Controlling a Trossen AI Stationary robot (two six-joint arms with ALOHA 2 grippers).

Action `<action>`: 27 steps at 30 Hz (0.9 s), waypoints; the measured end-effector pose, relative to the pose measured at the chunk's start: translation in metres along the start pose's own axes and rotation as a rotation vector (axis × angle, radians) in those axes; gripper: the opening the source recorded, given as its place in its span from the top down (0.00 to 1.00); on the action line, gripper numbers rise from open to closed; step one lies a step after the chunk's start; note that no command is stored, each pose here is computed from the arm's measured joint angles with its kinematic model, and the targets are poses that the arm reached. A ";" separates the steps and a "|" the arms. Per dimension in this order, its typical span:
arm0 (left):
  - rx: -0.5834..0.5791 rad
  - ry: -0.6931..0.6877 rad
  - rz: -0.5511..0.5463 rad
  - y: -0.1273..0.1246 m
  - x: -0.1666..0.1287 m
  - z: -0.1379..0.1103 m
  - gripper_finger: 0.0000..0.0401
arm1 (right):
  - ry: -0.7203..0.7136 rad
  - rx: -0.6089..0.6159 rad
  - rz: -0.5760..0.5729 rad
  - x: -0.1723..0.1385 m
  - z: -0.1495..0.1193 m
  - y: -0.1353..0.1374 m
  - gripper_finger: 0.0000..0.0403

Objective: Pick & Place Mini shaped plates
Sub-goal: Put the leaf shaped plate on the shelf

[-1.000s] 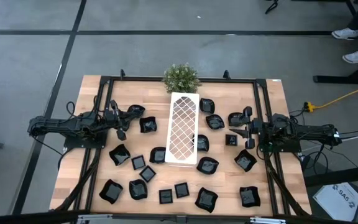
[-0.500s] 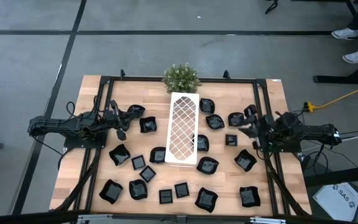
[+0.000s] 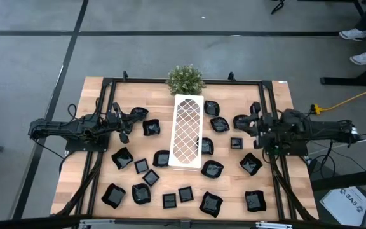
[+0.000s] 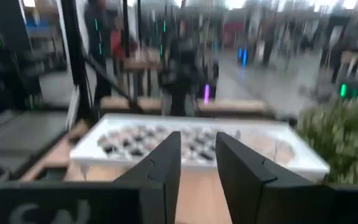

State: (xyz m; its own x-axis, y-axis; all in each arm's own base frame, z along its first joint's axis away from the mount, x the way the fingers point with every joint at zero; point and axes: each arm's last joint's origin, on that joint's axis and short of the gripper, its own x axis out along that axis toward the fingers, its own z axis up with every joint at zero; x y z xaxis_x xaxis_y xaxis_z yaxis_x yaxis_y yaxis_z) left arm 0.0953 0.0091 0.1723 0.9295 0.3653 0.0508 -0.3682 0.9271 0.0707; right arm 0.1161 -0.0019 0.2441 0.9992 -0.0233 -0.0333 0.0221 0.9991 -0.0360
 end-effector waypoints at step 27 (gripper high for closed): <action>0.000 0.000 0.000 0.000 0.000 0.000 0.87 | 0.890 -0.386 -0.059 0.089 0.010 0.023 0.75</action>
State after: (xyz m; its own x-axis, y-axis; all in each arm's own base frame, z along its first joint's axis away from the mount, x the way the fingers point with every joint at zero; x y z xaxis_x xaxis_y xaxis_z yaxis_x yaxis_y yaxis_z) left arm 0.0952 0.0091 0.1723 0.9295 0.3652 0.0508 -0.3681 0.9271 0.0703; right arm 0.2060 0.0194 0.2502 0.6018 -0.2491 -0.7588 -0.1003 0.9190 -0.3812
